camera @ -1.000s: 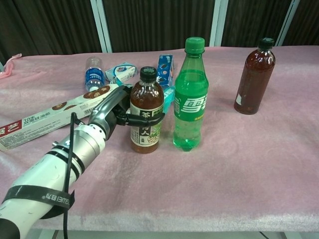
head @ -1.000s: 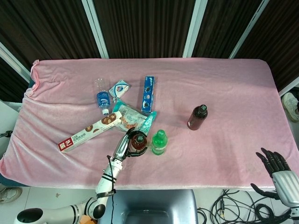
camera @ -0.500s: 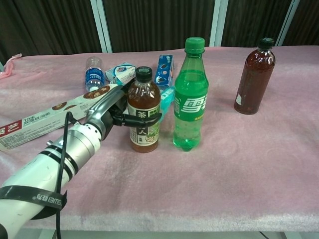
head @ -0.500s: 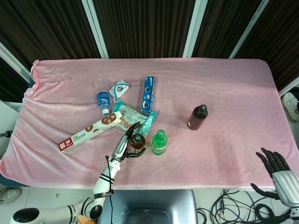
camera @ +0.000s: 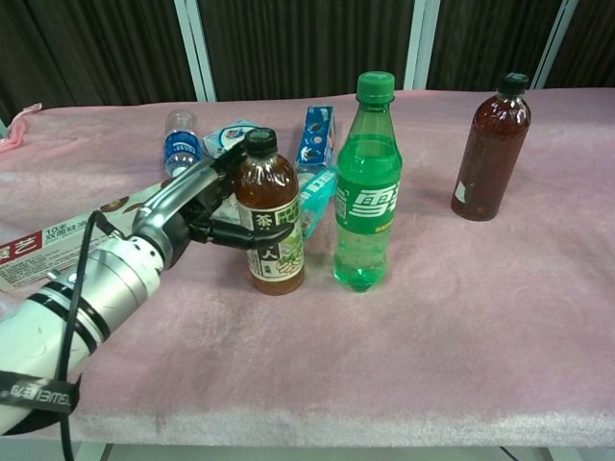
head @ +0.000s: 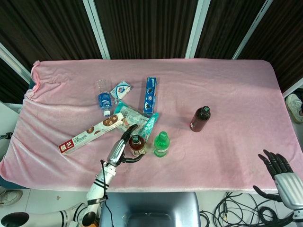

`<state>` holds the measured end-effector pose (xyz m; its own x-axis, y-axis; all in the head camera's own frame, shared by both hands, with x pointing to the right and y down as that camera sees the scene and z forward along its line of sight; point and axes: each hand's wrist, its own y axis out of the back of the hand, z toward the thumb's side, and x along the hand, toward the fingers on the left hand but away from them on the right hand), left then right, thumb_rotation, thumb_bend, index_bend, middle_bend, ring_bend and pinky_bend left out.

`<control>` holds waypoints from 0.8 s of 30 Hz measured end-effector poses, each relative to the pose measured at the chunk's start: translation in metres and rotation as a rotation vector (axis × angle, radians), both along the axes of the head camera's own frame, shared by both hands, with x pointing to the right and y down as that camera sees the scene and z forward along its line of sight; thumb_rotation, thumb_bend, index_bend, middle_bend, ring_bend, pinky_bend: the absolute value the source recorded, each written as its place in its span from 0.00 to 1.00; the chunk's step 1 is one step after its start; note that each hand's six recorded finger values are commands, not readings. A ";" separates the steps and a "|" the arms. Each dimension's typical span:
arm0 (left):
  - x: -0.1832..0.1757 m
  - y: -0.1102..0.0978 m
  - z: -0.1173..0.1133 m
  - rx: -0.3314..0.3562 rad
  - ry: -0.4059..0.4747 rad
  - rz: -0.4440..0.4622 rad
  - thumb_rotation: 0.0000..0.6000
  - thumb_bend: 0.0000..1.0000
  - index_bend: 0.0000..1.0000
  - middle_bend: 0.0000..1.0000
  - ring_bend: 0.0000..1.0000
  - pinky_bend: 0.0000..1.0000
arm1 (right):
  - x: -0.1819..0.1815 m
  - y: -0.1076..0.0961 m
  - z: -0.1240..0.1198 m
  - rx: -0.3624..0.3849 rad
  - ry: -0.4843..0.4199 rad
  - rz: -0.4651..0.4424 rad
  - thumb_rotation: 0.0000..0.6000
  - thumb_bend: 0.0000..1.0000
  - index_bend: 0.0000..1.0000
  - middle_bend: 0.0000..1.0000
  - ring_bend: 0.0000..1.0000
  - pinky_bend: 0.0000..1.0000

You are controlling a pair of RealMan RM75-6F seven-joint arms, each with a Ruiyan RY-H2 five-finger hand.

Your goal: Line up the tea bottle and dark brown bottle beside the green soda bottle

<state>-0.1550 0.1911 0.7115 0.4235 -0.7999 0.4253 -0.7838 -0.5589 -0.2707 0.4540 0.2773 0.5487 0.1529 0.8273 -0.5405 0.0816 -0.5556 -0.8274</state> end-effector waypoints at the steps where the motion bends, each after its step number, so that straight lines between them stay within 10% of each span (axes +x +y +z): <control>1: -0.004 0.000 -0.002 0.006 -0.003 -0.002 1.00 0.24 0.00 0.00 0.00 0.00 | 0.000 0.000 0.000 0.001 0.001 0.000 1.00 0.34 0.00 0.00 0.00 0.07; 12: -0.108 -0.005 -0.028 0.149 -0.194 -0.020 1.00 0.25 0.00 0.01 0.00 0.00 | -0.005 -0.012 0.007 0.010 -0.031 0.011 1.00 0.34 0.00 0.00 0.00 0.07; 24: -0.318 0.052 -0.092 0.337 -0.935 0.032 1.00 0.26 0.00 0.02 0.00 0.00 | -0.034 -0.103 0.047 -0.014 -0.257 0.105 1.00 0.34 0.00 0.00 0.00 0.07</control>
